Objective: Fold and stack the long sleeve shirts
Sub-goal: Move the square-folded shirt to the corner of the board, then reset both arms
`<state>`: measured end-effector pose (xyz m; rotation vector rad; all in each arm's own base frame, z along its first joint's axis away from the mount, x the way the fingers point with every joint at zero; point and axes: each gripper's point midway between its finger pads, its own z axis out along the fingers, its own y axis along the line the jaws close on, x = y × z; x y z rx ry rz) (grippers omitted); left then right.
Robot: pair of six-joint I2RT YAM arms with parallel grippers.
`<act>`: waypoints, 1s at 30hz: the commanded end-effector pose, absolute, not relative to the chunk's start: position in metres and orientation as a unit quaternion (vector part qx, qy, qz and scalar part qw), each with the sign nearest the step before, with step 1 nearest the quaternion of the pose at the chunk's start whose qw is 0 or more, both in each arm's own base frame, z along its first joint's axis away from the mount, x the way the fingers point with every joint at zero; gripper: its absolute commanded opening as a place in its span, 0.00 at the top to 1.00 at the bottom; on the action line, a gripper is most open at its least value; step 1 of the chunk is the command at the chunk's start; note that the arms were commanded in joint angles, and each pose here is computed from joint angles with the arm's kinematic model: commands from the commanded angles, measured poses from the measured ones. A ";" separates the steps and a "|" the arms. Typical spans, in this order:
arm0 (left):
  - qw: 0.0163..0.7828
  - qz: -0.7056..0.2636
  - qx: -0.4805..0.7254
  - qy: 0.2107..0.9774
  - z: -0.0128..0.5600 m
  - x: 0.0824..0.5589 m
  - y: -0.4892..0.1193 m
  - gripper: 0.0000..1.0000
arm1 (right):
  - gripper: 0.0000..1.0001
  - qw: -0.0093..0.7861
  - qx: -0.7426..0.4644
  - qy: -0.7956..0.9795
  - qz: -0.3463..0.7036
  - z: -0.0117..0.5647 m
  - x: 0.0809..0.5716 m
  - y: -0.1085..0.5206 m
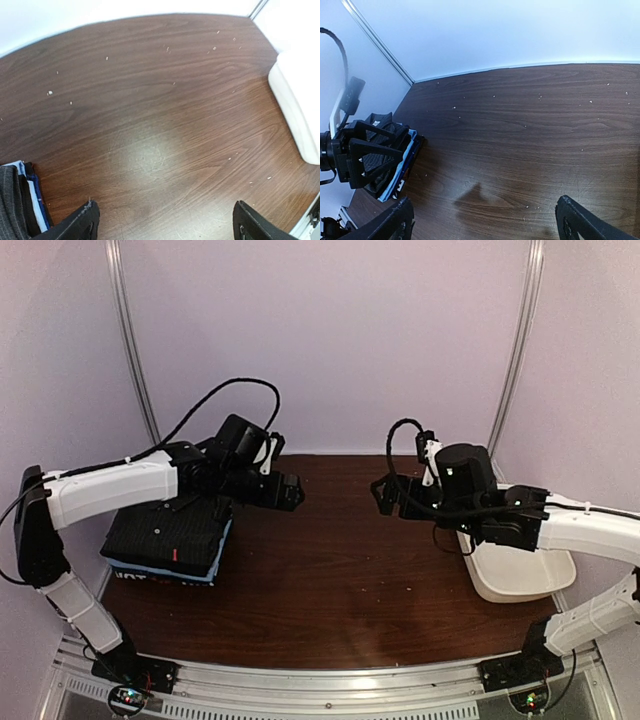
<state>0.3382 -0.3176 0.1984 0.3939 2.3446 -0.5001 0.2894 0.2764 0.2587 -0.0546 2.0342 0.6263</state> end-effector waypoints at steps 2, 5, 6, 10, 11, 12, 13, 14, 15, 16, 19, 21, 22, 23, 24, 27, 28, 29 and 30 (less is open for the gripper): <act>0.413 -0.228 0.156 0.868 0.253 0.328 -0.315 0.06 | 0.00 0.520 -0.007 0.821 0.237 0.276 0.285 0.247; 0.435 -0.250 0.156 0.851 0.272 0.317 -0.309 0.06 | 0.00 0.537 0.000 0.809 0.239 0.290 0.281 0.236; 0.446 -0.259 0.156 0.843 0.280 0.313 -0.306 0.06 | 0.00 0.544 0.004 0.803 0.242 0.297 0.278 0.231; 0.476 -0.269 0.157 0.823 0.292 0.303 -0.294 0.06 | 0.00 0.564 0.013 0.787 0.248 0.312 0.270 0.215; 0.482 -0.269 0.154 0.820 0.294 0.302 -0.291 0.06 | 0.00 0.570 0.015 0.782 0.251 0.316 0.268 0.211; 0.486 -0.270 0.153 0.817 0.295 0.300 -0.288 0.06 | 0.00 0.576 0.017 0.778 0.252 0.319 0.267 0.208; 0.489 -0.270 0.151 0.816 0.296 0.300 -0.286 0.06 | 0.00 0.580 0.018 0.774 0.253 0.321 0.265 0.204; 0.493 -0.269 0.147 0.814 0.297 0.299 -0.284 0.06 | 0.00 0.584 0.019 0.771 0.253 0.323 0.263 0.201; 0.495 -0.269 0.144 0.814 0.297 0.299 -0.282 0.06 | 0.00 0.587 0.021 0.769 0.254 0.325 0.262 0.198; 0.497 -0.270 0.142 0.812 0.298 0.299 -0.281 0.06 | 0.00 0.589 0.020 0.767 0.254 0.327 0.261 0.197; 0.499 -0.274 0.140 0.810 0.298 0.299 -0.282 0.06 | 0.00 0.591 0.023 0.767 0.249 0.327 0.259 0.192; 0.500 -0.278 0.139 0.808 0.299 0.299 -0.282 0.06 | 0.00 0.591 0.022 0.768 0.245 0.326 0.259 0.190; 0.501 -0.279 0.139 0.807 0.299 0.298 -0.283 0.06 | 0.00 0.590 0.021 0.770 0.242 0.325 0.259 0.190; 0.503 -0.280 0.138 0.806 0.300 0.299 -0.283 0.06 | 0.00 0.589 0.018 0.771 0.240 0.323 0.259 0.190; 0.504 -0.280 0.136 0.806 0.300 0.299 -0.282 0.06 | 0.00 0.588 0.016 0.774 0.236 0.322 0.259 0.190; 0.506 -0.280 0.134 0.805 0.301 0.300 -0.282 0.06 | 0.00 0.583 0.014 0.781 0.224 0.317 0.261 0.191; 0.506 -0.279 0.134 0.805 0.300 0.300 -0.282 0.06 | 0.00 0.582 0.014 0.782 0.221 0.315 0.262 0.191; 0.506 -0.279 0.134 0.805 0.301 0.300 -0.282 0.06 | 0.00 0.582 0.014 0.783 0.221 0.315 0.262 0.191; 0.506 -0.278 0.134 0.805 0.301 0.301 -0.282 0.05 | 0.00 0.582 0.014 0.783 0.219 0.314 0.262 0.191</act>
